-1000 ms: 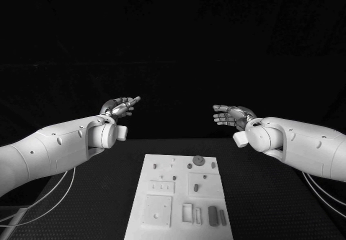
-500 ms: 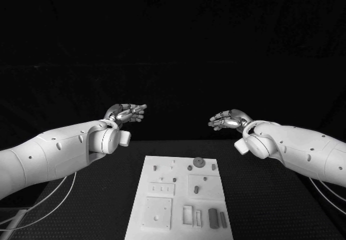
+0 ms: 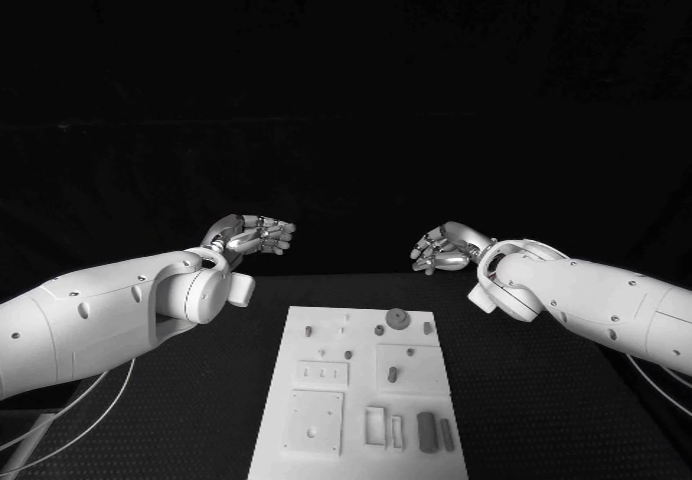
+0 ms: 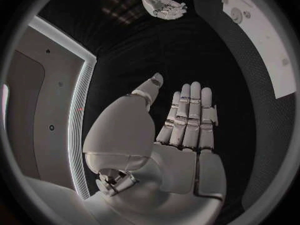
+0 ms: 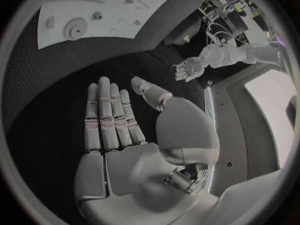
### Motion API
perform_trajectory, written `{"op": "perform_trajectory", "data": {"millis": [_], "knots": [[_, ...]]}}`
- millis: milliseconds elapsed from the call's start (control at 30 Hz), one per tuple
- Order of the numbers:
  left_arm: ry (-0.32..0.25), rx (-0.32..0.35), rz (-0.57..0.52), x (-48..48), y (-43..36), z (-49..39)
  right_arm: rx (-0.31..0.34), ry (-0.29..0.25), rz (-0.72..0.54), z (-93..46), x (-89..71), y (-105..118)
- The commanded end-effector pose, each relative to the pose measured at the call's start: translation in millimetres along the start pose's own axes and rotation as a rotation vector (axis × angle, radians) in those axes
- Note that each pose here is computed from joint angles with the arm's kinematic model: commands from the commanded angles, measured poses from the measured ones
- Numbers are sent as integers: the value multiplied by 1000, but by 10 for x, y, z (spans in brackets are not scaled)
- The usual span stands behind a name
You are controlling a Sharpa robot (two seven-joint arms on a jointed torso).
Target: Assemble the parts on the task board
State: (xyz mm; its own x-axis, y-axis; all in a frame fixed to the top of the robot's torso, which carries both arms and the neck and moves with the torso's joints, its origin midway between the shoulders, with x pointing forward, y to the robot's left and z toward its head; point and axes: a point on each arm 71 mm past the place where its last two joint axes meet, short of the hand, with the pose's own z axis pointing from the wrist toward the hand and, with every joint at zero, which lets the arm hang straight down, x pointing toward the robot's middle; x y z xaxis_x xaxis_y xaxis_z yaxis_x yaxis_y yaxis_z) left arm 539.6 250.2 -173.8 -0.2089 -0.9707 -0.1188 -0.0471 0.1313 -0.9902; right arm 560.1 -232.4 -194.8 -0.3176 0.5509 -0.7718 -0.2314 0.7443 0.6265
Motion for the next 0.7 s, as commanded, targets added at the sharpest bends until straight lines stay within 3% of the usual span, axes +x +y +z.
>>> {"op": "perform_trajectory", "data": {"millis": [33,167,400,700], "knots": [[63,64,60,133,-61,-49,-63,22,-239,-10,62,57],[89,68,51,207,-66,-128,-87,32,-329,-2,142,98],[111,68,35,255,-82,-247,-133,53,-458,14,243,214],[129,66,20,285,-94,-328,-179,82,-543,3,400,303]]}}
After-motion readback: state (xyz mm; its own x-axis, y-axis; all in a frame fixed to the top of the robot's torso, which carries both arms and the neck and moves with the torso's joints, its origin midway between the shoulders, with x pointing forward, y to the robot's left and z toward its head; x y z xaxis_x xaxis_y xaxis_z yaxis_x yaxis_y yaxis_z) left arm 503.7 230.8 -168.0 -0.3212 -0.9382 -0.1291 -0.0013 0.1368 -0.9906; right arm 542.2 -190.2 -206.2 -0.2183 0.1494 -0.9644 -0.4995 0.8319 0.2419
